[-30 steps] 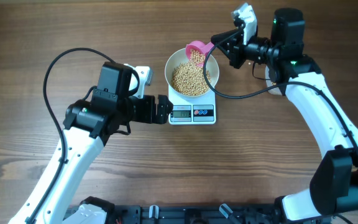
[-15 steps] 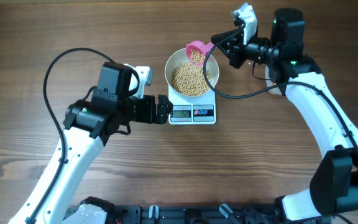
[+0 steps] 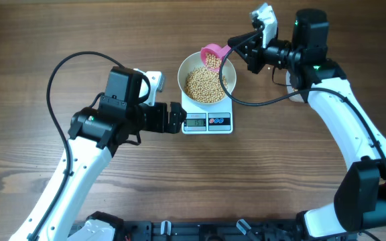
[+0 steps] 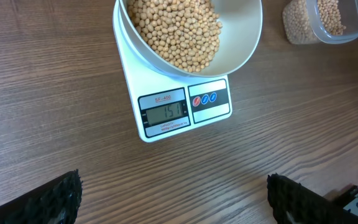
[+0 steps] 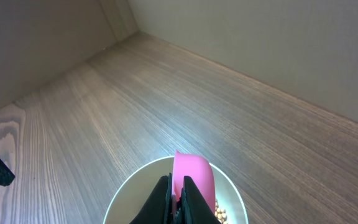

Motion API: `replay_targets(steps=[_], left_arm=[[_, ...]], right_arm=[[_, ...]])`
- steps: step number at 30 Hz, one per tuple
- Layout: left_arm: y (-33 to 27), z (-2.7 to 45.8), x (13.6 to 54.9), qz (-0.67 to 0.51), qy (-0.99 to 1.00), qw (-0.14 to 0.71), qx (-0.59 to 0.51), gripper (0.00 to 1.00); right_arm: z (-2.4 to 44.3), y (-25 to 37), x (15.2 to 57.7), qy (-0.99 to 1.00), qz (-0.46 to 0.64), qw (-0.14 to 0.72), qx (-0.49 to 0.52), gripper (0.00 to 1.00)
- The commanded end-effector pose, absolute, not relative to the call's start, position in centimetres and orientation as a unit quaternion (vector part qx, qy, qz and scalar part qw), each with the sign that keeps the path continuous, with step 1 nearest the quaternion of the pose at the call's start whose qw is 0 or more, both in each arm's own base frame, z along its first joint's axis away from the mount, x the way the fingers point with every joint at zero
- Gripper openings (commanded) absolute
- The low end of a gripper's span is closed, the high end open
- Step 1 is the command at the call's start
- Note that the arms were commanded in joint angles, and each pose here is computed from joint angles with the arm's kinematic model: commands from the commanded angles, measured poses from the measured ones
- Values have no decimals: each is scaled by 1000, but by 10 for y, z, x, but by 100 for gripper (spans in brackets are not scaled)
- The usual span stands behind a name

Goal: Scoop item into bowl and weigh 150g on scale
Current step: 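Tilt the pink scoop over the bowl to pour a few soybeans, then move the pink scoop right back to the tub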

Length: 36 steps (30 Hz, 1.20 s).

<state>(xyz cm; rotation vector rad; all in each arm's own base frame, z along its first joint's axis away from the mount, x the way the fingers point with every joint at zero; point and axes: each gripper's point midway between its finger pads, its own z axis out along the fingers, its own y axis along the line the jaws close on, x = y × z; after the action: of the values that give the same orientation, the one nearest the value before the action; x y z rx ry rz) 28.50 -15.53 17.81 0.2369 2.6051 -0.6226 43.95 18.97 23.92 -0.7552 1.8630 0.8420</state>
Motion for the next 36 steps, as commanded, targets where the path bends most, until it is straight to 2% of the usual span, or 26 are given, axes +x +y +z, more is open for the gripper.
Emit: replay_targets(steps=[1,6,17,24,32,36], left_arm=[[-158,176,283,-229,943,221,96,100],[-158,176,283,-229,943,221,96,100],[-158,176,283,-229,943,221,96,100],[-158,176,283,-229,943,221,96,100],[-158,176,283,-229,943,221,96,100],[-158,176,283,-229,943,221,96,100]], right_arm=[[233,191,440,766,351,452,-293,4],[235,191,441,776,371,439,-260,4],[257,173,459,786,440,419,-112,4],[261,106,480,789,449,419,8,4],[267,17,478,775,455,435,60,4],[251,-41,469,790,405,453,84,4]])
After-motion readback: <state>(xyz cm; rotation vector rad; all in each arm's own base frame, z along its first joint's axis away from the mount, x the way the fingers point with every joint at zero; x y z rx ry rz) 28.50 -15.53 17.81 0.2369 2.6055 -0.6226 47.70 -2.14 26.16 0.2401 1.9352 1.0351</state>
